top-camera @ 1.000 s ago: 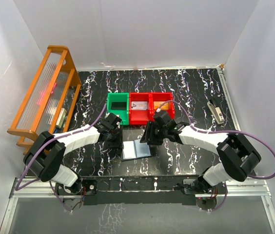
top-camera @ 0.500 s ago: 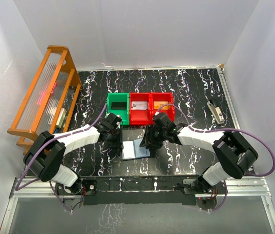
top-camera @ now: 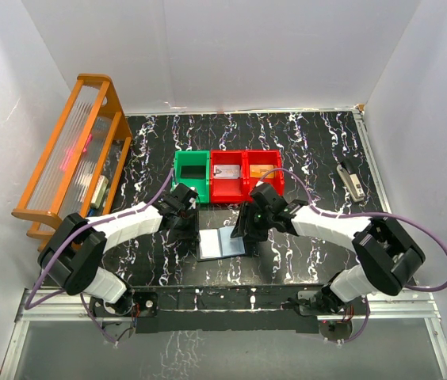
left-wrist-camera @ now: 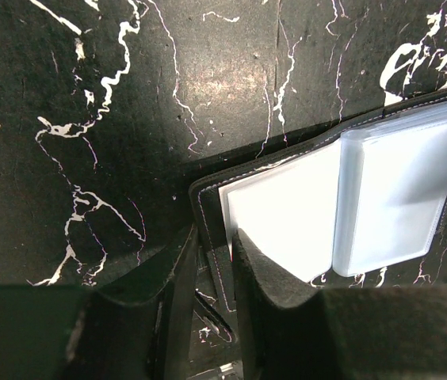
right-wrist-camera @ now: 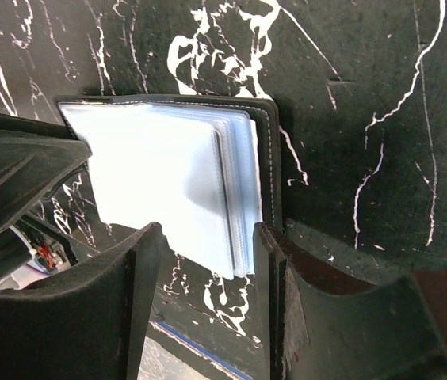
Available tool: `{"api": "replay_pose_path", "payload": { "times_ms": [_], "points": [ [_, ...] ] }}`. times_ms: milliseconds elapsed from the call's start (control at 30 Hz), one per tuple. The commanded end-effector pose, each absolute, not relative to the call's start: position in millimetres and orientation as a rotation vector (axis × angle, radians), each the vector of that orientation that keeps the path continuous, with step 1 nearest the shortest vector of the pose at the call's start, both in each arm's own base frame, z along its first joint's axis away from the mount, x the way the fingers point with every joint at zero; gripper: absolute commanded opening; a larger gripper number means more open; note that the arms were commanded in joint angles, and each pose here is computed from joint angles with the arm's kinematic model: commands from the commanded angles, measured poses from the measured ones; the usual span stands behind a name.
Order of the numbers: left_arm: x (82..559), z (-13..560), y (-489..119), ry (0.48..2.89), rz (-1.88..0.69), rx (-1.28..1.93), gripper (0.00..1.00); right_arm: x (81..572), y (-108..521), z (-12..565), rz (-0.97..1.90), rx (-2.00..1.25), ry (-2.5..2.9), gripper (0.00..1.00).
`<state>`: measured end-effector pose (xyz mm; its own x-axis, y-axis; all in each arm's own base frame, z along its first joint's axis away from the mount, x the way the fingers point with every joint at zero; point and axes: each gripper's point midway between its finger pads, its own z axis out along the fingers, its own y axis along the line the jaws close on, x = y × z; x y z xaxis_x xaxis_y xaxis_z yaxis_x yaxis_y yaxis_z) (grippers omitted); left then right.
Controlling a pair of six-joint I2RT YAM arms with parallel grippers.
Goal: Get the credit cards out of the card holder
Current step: Remove the credit card from the card holder.
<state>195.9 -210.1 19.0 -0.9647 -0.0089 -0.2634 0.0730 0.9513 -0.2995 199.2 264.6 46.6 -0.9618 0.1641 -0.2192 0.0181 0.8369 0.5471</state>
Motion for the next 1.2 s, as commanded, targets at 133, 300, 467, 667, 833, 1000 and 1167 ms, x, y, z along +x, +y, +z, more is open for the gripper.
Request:
{"api": "replay_pose_path", "payload": {
  "times_ms": [133,300,467,667,833,1000,1167],
  "points": [
    [193,27,-212,2.835,-0.49,0.062,0.22,204,289,71,1.001,0.078,2.68,0.48],
    [193,27,-212,2.835,-0.492,0.064,0.21,200,291,63,1.034,0.078,2.698,0.46],
    [192,26,-212,2.839,-0.489,0.063,0.2,195,291,55,1.031,0.087,2.726,0.45],
    [192,26,-211,2.84,-0.49,0.064,0.2,201,286,62,0.979,0.097,2.704,0.46],
    [192,26,-211,2.841,-0.489,0.065,0.19,211,279,81,0.936,0.107,2.631,0.47],
    [191,25,-212,2.845,-0.49,0.069,0.19,204,280,68,0.949,0.106,2.679,0.47],
    [192,26,-212,2.844,-0.491,0.07,0.19,197,285,59,0.996,0.111,2.706,0.46]
  ]
}}
